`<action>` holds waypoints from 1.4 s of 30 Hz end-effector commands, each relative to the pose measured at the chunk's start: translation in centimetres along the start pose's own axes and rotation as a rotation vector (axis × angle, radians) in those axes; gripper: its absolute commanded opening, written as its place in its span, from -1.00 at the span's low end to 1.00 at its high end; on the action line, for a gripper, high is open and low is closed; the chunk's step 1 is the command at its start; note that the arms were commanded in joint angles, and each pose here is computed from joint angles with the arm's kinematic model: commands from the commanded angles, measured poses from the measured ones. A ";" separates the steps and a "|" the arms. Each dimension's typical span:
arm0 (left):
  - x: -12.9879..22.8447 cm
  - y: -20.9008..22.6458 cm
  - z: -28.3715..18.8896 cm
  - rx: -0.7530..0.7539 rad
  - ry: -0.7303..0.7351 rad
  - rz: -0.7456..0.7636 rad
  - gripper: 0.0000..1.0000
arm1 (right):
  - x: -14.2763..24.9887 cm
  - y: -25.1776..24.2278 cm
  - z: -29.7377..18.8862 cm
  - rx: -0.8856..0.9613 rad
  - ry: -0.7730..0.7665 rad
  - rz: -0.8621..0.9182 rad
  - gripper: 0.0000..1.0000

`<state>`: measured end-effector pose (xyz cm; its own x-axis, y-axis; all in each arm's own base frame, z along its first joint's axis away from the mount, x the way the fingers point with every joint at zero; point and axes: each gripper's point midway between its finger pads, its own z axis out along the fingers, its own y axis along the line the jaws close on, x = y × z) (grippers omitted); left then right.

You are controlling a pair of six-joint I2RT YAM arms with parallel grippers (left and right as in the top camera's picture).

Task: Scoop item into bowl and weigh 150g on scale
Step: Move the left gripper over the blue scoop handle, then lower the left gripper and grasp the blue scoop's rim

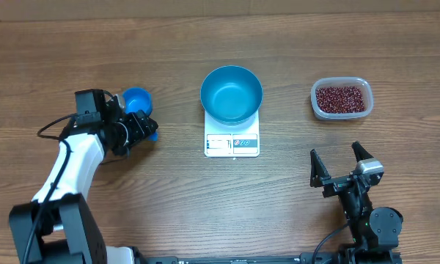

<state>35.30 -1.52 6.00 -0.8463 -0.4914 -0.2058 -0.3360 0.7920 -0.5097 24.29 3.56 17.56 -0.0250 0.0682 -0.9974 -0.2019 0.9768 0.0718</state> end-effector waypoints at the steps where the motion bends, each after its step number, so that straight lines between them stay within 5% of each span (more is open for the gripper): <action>1: -0.5 -1.5 0.0 0.083 0.007 0.068 0.49 | 0.2 0.0 0.0 0.002 -0.003 -0.002 1.00; 7: -1.1 -1.1 0.4 0.067 -0.013 0.087 0.46 | 0.2 0.0 0.0 0.002 -0.003 -0.002 1.00; 19: -4.0 4.4 0.5 -0.244 -0.129 0.193 0.64 | 0.2 0.0 0.0 0.002 -0.003 -0.002 1.00; 42: -11.6 2.0 -3.9 -0.317 -0.271 0.380 0.68 | 0.2 0.0 0.0 0.003 -0.003 -0.002 1.00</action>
<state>42.28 5.94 11.26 -0.8024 -0.2127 -0.5575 -0.1637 0.9769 -0.1371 24.29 3.55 17.57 -0.0246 0.0686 -0.9973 -0.2016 0.9768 0.0721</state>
